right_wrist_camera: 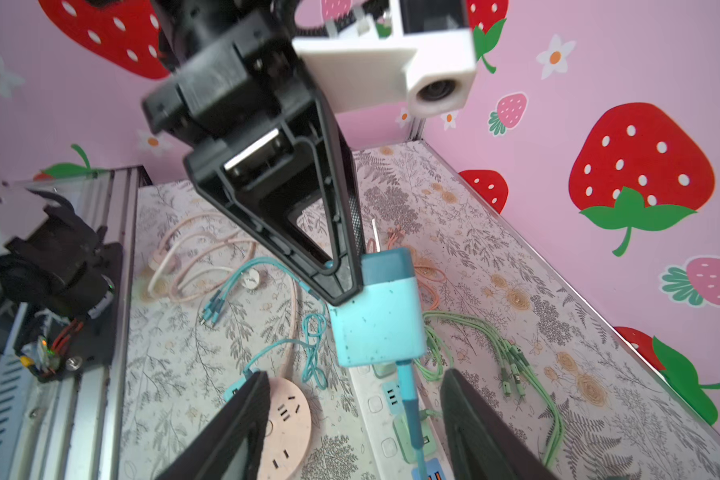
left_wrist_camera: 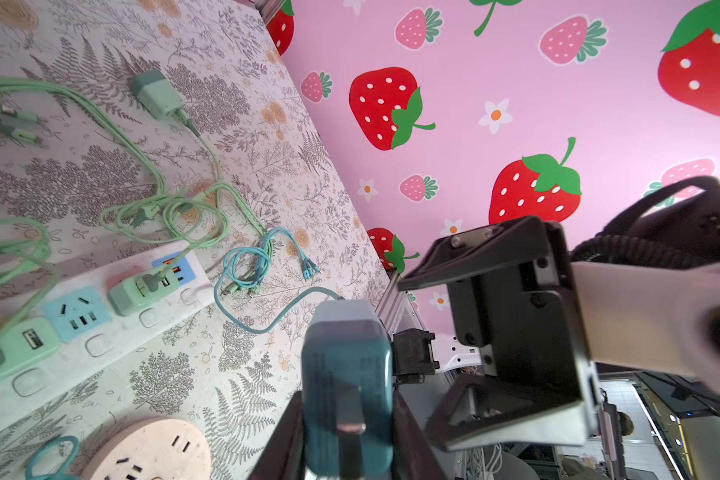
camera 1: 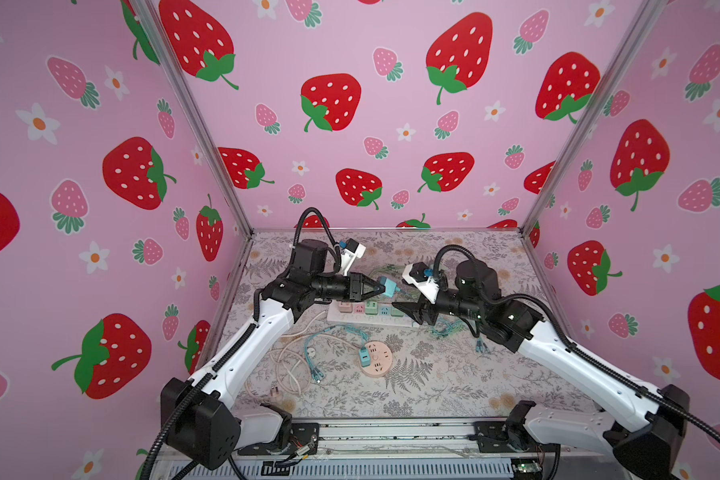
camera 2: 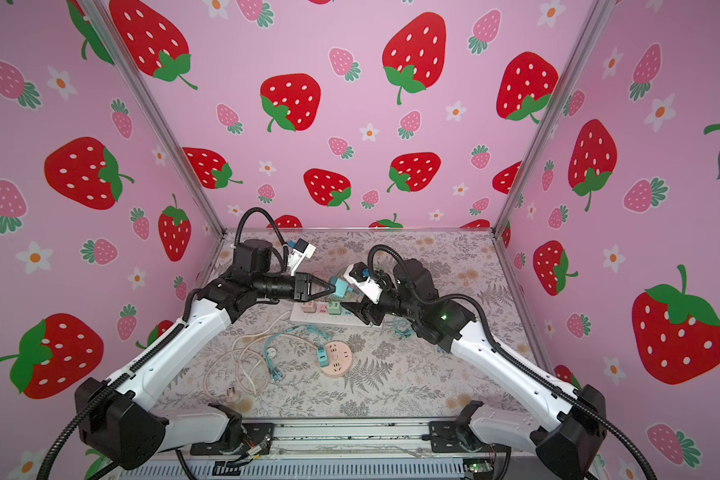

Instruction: Insert the plug

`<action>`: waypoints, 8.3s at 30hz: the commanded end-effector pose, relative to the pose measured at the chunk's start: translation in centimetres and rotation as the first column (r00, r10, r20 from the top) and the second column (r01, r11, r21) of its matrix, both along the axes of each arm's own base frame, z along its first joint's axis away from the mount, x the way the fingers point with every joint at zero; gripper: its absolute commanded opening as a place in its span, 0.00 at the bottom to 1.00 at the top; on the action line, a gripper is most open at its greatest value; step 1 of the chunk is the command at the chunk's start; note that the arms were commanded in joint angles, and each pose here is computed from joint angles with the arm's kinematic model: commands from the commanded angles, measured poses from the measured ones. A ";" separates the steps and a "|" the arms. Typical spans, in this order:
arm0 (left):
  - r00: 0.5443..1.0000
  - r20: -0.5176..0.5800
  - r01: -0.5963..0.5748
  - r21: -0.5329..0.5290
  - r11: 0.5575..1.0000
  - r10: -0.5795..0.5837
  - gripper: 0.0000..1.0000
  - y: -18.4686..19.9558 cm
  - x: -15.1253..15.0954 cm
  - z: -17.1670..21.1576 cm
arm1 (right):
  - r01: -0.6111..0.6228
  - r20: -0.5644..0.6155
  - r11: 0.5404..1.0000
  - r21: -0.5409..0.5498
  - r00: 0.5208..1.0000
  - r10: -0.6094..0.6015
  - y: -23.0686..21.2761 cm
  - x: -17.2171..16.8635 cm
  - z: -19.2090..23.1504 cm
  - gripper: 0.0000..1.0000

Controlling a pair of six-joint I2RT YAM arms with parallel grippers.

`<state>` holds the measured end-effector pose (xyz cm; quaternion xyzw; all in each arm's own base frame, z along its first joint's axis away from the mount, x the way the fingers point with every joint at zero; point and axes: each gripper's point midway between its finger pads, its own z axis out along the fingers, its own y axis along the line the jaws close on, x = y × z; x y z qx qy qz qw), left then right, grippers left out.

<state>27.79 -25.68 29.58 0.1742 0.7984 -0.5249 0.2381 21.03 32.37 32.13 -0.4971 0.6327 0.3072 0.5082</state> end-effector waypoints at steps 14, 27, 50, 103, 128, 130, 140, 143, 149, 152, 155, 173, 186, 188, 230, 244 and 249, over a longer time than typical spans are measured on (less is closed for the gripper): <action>0.942 0.335 0.108 -0.206 0.973 -0.033 0.00 -0.4 -1.6 5.4 | -0.106 -0.311 0.853 0.510 0.902 0.298 -2.0 -5.3 0.7 0.70; 0.871 0.478 0.257 -0.242 0.936 -0.115 0.00 -1.7 -5.7 6.7 | -0.145 -0.279 0.702 0.697 0.847 0.452 -1.8 -5.1 3.7 0.70; 0.841 0.529 0.272 -0.227 0.935 -0.117 0.00 -2.3 -7.0 5.7 | -0.153 -0.257 0.643 0.750 0.829 0.497 -1.2 -4.3 6.0 0.45; 0.871 -0.035 -0.463 0.271 0.844 0.490 0.46 9.2 -7.3 -12.5 | 0.024 -0.244 0.990 -0.136 0.968 -0.057 -2.0 2.8 -8.7 0.10; 0.883 -0.105 -0.375 0.431 0.821 0.459 0.42 5.1 -10.7 -23.5 | -0.118 -0.369 0.917 -0.380 0.929 -0.033 0.8 0.8 -18.5 0.05; 0.876 -0.100 -0.386 0.440 0.811 0.472 0.44 4.9 -10.4 -24.0 | -0.135 -0.366 0.905 -0.404 0.930 -0.025 1.1 0.4 -19.2 0.05; 0.817 -0.073 -0.491 0.431 0.757 0.572 0.41 5.6 -9.1 -24.9 | -0.199 -0.374 0.884 -0.422 0.927 0.031 2.8 -0.6 -20.4 0.05; 0.805 -0.059 -0.507 0.449 0.736 0.591 0.39 6.4 -9.1 -25.2 | -0.221 -0.366 0.873 -0.435 0.929 0.053 3.3 -1.0 -20.7 0.06; 0.806 -0.027 -0.508 0.481 0.715 0.591 0.35 7.4 -9.5 -25.7 | -0.286 -0.374 0.820 -0.497 0.922 0.095 4.0 -2.3 -22.0 0.07; 0.816 -0.018 -0.496 0.491 0.716 0.578 0.33 7.6 -9.7 -26.0 | -0.318 -0.374 0.799 -0.510 0.919 0.126 4.7 -3.0 -22.2 0.07; 0.815 -0.013 -0.493 0.509 0.705 0.579 0.32 7.9 -9.8 -26.5 | -0.341 -0.369 0.773 -0.534 0.917 0.150 5.1 -3.4 -22.7 0.08; 0.806 -0.012 -0.528 0.439 0.727 0.592 0.34 8.1 -9.6 -25.9 | -0.391 -0.344 0.649 -0.652 0.916 0.206 4.9 -3.1 -24.5 0.11; 0.854 -0.071 -0.453 0.385 0.804 0.515 0.38 5.7 -10.1 -25.6 | -0.426 -0.364 0.592 -0.684 0.903 0.229 4.5 -3.7 -26.0 0.11; 0.836 -0.079 -0.475 0.392 0.788 0.543 0.36 5.8 -9.8 -26.0 | -0.427 -0.365 0.584 -0.691 0.903 0.228 4.4 -3.7 -26.2 0.11; 0.855 0.015 -0.494 0.330 0.804 0.519 0.52 3.1 -8.1 -24.0 | -0.302 -0.360 0.643 -0.703 0.932 0.044 4.4 -4.1 -26.1 0.10; 0.702 0.076 -0.672 0.400 0.623 0.708 0.47 6.5 -8.1 -25.1 | -0.301 -0.367 0.631 -0.715 0.930 0.028 3.7 -4.3 -26.7 0.10; 0.695 0.095 -0.681 0.408 0.609 0.713 0.46 7.5 -8.3 -24.9 | -0.333 -0.359 0.601 -0.726 0.930 0.081 3.1 -4.7 -26.7 0.10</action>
